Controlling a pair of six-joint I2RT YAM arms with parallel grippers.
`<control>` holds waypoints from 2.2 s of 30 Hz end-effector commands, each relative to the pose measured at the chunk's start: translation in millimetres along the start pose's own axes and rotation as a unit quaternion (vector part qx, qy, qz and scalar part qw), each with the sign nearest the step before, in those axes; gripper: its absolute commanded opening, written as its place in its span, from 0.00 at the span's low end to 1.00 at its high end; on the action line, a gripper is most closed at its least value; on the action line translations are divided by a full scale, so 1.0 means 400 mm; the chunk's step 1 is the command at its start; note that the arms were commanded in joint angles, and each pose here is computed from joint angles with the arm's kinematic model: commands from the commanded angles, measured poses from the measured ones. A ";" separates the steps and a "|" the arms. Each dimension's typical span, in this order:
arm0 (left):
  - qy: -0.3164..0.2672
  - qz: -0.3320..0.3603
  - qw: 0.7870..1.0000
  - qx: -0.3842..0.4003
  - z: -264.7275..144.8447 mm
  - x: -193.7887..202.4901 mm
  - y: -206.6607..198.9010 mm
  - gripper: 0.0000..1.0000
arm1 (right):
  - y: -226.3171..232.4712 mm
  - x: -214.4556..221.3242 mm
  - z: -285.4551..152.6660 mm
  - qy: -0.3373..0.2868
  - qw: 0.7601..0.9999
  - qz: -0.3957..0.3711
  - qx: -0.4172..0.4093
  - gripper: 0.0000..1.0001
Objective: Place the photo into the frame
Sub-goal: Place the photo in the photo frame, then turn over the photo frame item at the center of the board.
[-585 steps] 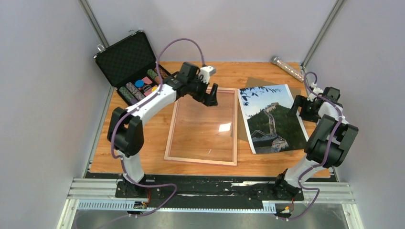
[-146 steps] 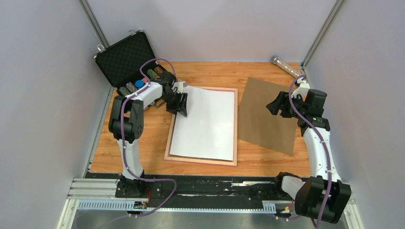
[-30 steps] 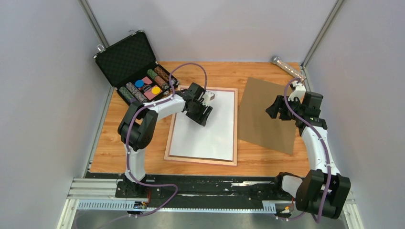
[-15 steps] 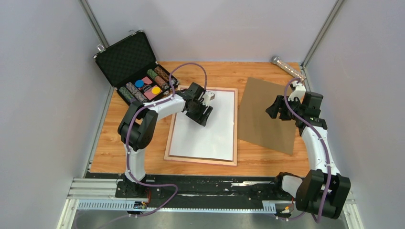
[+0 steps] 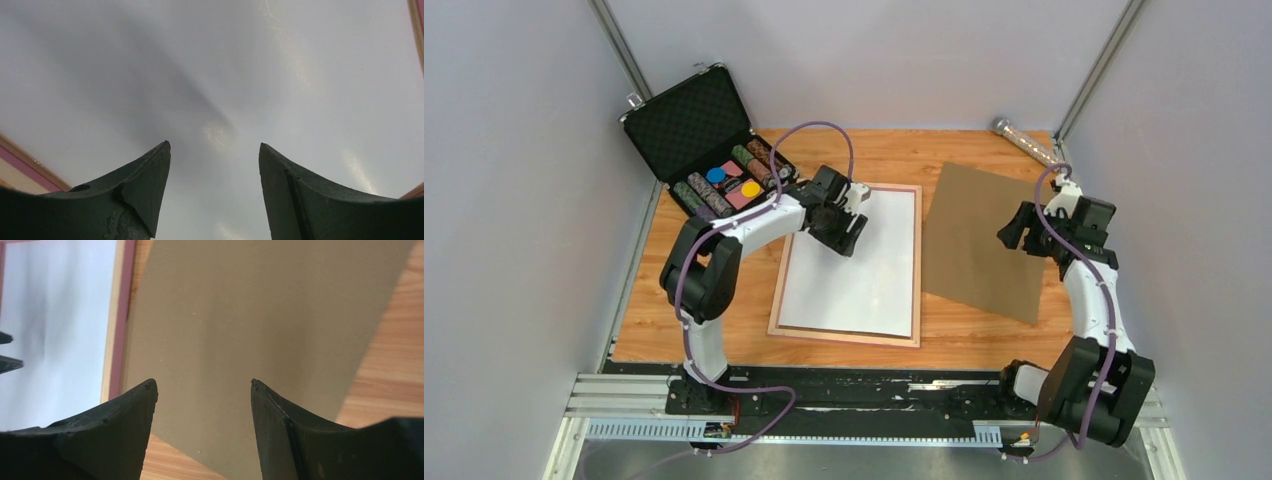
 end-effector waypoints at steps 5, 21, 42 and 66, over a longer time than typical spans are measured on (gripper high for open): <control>-0.092 0.027 0.994 0.061 -0.134 -0.115 -0.062 0.77 | -0.124 0.019 -0.008 0.031 0.994 0.094 0.051 0.67; -0.115 0.061 0.964 0.231 -0.024 -0.271 -0.292 0.96 | -0.192 0.065 -0.015 0.048 0.987 0.147 0.050 0.66; -0.045 0.013 0.971 0.233 0.230 -0.227 -0.420 0.98 | -0.200 0.083 -0.031 0.040 0.985 0.167 0.030 0.66; -0.056 0.026 0.997 0.040 0.229 -0.176 -0.342 0.98 | -0.203 0.089 -0.027 0.044 0.985 0.167 0.027 0.66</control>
Point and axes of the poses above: each gripper's point midway between its finger pads, its own z axis out along the fingers, its own y axis along the line the jaws close on, x = y × z, the point moved 10 cm from there along -z, back along the fingers, and after that the axes turned 10 degrees about -z, right-handed, at the moved point
